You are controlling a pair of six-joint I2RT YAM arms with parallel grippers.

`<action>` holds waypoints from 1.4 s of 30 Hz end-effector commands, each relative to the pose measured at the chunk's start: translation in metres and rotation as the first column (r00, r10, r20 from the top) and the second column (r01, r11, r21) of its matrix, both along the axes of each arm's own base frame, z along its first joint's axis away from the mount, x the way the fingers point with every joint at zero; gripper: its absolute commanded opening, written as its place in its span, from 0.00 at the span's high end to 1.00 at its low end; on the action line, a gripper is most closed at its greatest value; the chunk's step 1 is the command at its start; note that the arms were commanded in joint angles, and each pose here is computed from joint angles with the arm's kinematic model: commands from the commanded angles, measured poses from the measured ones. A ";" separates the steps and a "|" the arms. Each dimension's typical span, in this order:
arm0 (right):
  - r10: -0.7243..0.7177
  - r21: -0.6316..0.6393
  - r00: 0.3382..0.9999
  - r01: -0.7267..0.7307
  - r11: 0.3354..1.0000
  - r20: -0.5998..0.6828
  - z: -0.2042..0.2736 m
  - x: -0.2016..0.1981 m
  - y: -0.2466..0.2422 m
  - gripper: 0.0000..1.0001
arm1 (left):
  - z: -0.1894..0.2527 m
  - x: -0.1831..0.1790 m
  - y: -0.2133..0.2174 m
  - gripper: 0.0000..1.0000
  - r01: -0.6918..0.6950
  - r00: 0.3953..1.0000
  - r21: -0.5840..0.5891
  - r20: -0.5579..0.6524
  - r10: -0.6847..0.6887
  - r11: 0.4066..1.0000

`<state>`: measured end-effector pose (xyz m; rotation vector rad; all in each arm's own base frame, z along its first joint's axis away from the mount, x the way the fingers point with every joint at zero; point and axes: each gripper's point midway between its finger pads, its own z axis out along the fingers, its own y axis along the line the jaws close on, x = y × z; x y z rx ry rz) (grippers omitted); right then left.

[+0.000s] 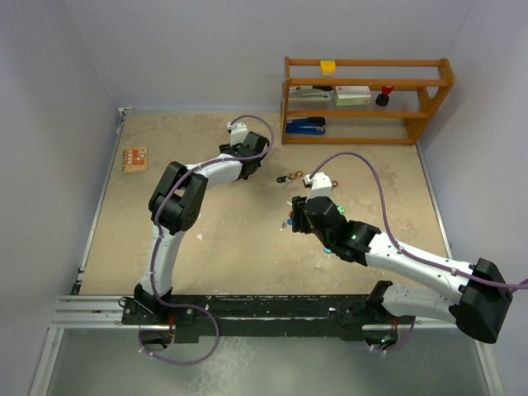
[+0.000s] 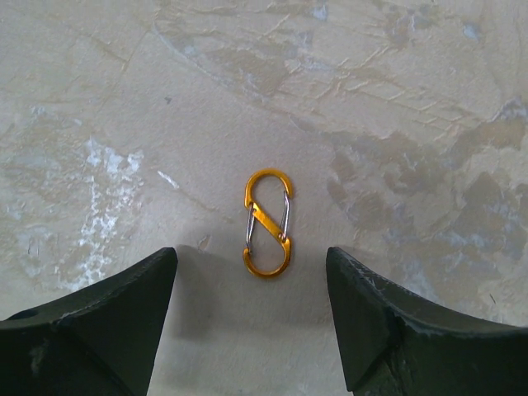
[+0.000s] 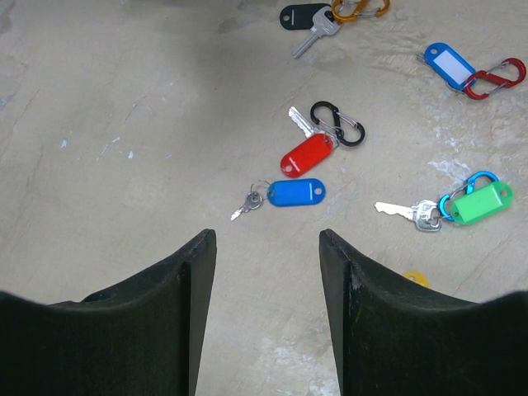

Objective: Put the keys on the keyring

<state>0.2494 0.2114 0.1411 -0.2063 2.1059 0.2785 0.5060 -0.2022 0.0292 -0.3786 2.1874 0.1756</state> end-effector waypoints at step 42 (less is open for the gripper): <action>-0.029 -0.015 1.000 0.029 0.999 0.004 -0.004 0.003 -0.004 0.43 | 0.000 0.012 0.003 1.00 0.035 0.999 -0.047 0.035 -0.033 0.998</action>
